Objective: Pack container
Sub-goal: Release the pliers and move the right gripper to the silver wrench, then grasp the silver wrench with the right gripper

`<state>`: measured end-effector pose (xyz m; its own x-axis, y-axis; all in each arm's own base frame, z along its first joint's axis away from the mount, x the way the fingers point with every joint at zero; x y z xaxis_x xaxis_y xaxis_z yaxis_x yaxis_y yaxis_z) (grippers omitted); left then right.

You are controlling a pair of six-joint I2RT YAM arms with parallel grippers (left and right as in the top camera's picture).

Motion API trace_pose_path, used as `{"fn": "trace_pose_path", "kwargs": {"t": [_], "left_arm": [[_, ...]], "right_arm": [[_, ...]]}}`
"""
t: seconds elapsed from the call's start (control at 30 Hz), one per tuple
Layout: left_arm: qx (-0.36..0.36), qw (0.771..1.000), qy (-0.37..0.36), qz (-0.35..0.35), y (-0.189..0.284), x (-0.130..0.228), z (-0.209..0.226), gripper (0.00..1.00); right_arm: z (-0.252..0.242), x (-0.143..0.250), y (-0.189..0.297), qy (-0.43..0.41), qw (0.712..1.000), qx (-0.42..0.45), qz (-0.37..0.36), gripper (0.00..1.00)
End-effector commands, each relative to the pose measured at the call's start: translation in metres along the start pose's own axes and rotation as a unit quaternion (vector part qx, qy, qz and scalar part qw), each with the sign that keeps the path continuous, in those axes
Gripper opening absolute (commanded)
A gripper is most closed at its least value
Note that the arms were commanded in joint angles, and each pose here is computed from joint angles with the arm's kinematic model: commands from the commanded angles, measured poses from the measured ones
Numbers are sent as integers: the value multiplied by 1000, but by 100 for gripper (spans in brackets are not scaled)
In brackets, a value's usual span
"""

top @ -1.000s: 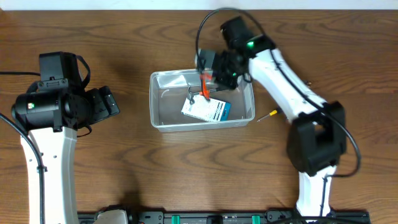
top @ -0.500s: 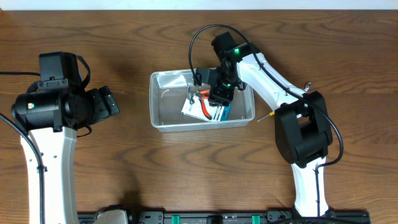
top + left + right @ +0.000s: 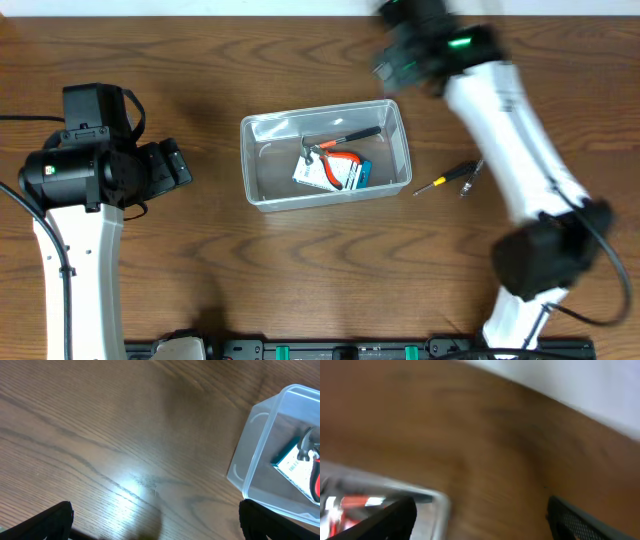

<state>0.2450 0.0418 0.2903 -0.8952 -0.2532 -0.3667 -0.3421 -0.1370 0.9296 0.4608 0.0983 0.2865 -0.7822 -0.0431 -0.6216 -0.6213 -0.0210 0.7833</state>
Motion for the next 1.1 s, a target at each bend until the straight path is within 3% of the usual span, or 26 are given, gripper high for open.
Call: {"fn": "trace_pose_path", "kwargs": {"t": [0.0, 0.1, 0.33, 0.6, 1.07], "left_arm": [[-9, 1000, -3, 1, 0, 1, 3, 98], [-9, 1000, -3, 0, 0, 1, 3, 98], [-9, 1000, -3, 0, 0, 1, 3, 98], [-9, 1000, -3, 0, 0, 1, 3, 98], [-9, 1000, -1, 4, 0, 3, 3, 98]], "right_arm": [[-69, 15, -16, -254, 964, 70, 37, 90], [-103, 42, -31, -322, 937, 89, 99, 99], [-143, 120, -78, -381, 892, 132, 204, 99], [-142, 179, -113, -383, 883, 132, 239, 99], [-141, 219, -129, -404, 867, 157, 246, 96]]}}
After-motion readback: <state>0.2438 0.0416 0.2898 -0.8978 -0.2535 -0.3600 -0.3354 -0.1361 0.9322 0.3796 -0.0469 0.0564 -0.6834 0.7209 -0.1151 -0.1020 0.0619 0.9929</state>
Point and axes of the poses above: each gripper's point midway between its finger pads, its own y axis back along the fingers, its own z axis along the line the jaws close on, x = y × z, the point moved 6 cm from there along y, back along the fingers, and after that the axes turned 9 degrees about -y, right-handed, at the moved point
